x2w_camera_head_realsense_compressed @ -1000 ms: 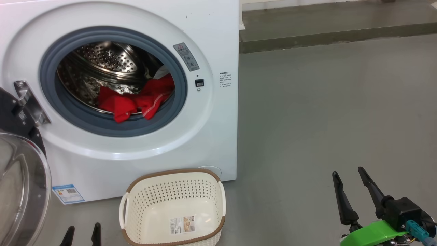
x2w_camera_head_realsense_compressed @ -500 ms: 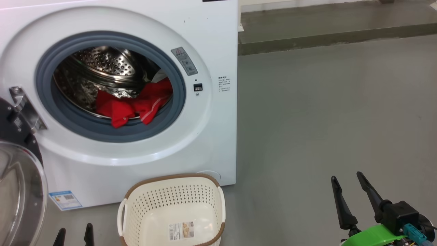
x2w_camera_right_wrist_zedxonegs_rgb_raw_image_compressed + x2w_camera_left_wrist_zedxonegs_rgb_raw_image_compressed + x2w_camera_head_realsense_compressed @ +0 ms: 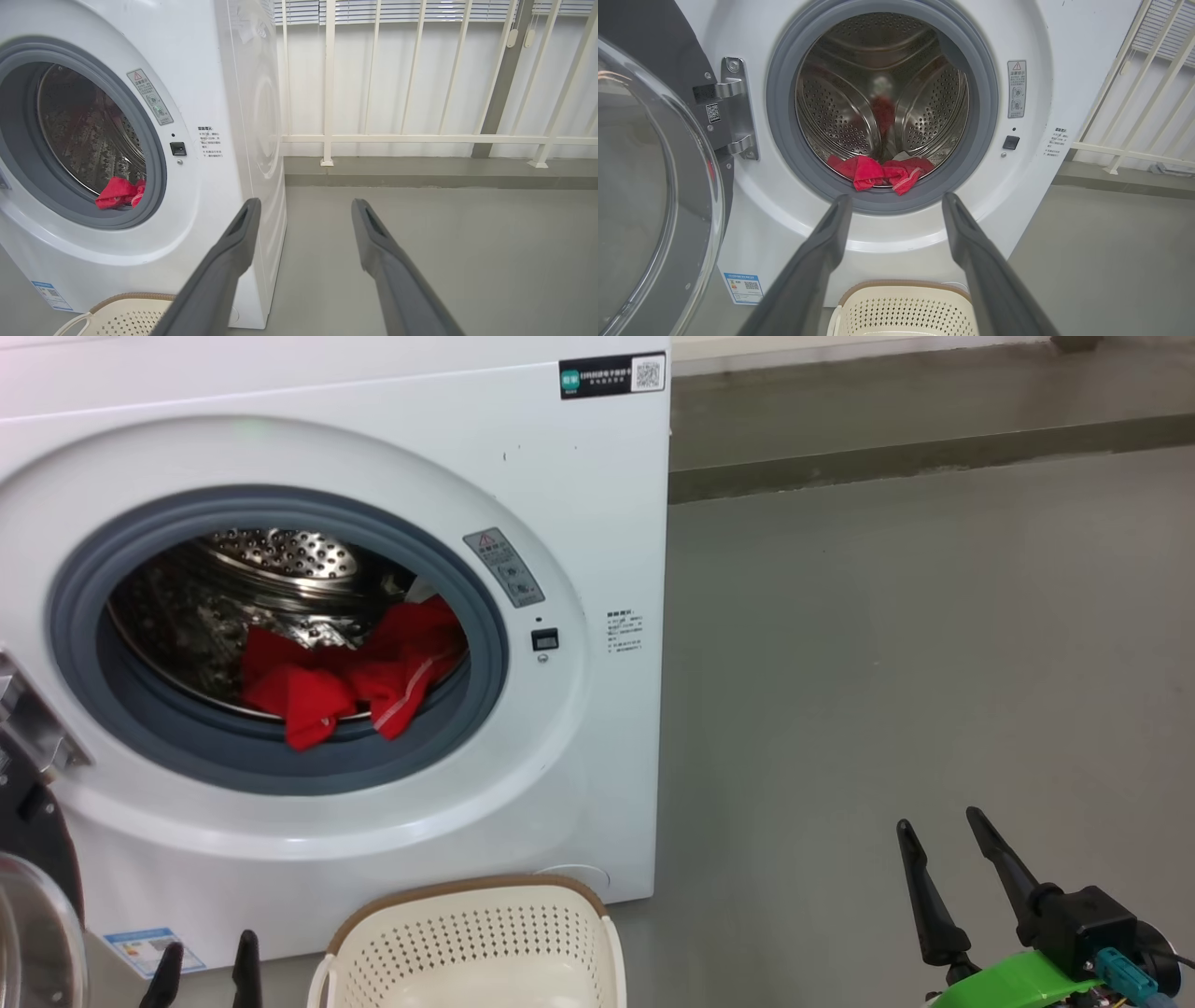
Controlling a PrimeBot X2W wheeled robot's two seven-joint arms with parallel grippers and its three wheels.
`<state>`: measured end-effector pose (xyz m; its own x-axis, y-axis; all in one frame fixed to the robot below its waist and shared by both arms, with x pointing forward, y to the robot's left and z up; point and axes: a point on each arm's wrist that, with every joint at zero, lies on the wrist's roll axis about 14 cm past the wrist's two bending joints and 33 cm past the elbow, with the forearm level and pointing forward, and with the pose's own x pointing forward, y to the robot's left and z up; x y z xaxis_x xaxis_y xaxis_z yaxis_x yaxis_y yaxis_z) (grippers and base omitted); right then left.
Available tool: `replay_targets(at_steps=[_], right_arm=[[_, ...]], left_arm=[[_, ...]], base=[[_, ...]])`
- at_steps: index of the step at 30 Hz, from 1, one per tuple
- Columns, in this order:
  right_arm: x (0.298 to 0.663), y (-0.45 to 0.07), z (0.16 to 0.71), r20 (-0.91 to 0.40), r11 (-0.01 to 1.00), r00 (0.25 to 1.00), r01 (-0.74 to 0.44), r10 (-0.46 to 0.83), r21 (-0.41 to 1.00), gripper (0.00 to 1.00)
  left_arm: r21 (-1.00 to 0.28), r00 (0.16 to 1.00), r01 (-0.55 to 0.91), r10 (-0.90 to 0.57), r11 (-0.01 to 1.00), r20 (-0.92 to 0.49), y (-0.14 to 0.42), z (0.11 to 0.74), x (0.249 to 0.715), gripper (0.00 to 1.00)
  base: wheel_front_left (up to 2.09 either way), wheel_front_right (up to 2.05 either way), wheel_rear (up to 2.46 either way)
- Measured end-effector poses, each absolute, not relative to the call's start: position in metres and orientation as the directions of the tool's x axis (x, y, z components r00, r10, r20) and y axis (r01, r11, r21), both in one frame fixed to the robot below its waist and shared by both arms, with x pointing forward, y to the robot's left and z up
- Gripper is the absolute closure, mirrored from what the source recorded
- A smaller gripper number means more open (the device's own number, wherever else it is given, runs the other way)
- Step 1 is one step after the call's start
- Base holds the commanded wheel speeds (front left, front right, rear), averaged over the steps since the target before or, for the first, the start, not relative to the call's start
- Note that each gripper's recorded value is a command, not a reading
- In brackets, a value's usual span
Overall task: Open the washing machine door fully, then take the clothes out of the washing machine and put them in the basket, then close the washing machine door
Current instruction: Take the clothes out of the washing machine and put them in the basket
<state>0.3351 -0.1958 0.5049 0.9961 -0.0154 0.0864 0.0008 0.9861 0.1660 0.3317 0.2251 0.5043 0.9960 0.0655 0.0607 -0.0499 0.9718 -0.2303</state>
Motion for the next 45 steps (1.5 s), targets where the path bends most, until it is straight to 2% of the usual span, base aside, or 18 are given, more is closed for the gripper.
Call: replay_targets(at_steps=[45], right_arm=[[0.342,-0.189,0.491,0.038,0.986,0.999,-0.013,0.007,0.167,0.00]], left_arm=[[-0.226,0.994,-0.104,0.107,0.969,0.004,0.228,0.493,0.337,0.00]], base=[[0.06,-0.06,0.00]])
